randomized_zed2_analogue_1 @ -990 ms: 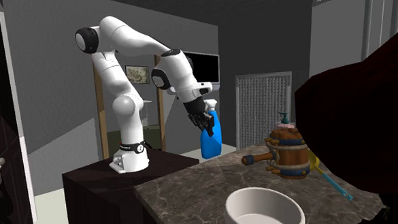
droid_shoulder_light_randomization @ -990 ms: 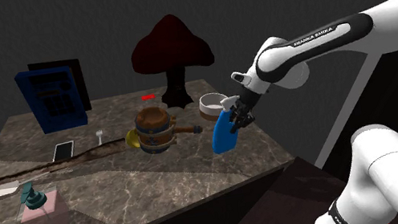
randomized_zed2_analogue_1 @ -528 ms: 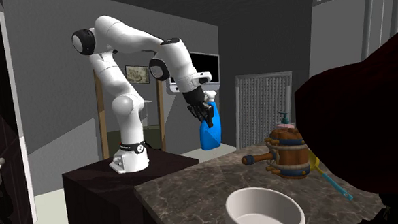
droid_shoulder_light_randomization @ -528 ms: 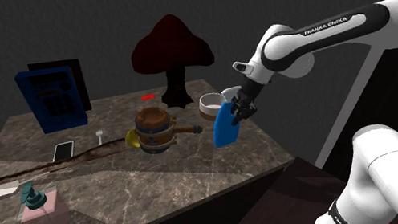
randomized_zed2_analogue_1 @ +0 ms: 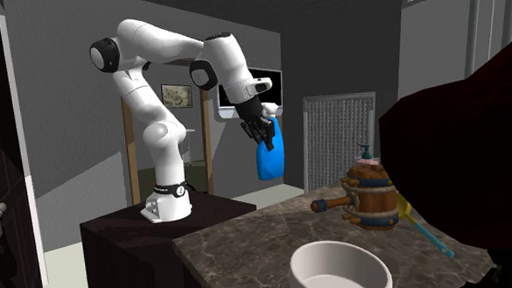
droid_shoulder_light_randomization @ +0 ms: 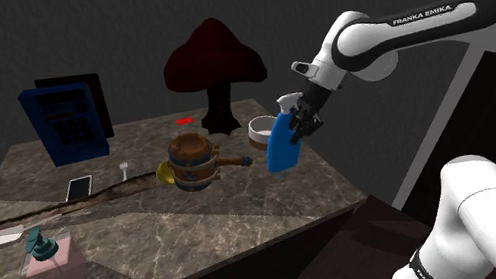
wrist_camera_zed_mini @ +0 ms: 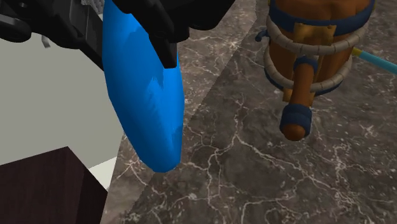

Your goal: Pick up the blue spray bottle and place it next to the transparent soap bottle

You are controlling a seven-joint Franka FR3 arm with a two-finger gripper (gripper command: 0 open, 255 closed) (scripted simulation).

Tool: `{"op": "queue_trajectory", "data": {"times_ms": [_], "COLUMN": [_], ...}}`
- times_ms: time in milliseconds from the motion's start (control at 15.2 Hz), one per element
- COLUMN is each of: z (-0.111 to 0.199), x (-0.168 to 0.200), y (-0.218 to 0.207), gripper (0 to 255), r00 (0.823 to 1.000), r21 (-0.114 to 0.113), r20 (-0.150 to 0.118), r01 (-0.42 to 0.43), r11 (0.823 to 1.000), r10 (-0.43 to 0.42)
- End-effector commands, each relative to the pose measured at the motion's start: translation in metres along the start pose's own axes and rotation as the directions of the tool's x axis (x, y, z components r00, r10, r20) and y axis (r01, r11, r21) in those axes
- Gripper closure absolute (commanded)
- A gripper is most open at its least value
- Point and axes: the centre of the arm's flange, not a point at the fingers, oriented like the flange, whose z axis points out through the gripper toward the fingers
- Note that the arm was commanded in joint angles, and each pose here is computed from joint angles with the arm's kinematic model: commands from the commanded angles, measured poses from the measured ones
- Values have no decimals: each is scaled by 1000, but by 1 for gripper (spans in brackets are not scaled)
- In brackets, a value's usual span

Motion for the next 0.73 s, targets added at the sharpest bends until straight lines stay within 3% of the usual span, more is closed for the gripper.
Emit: {"op": "queue_trajectory", "data": {"times_ms": [0, 660], "z": [-10, -57], "x": [5, 29], "y": [-1, -1], "gripper": [255, 255], "r00": [1000, 1000], "r21": [0, 0], "r20": [0, 0], "r01": [0, 0], "r11": [1000, 1000], "r10": [0, 0]}}
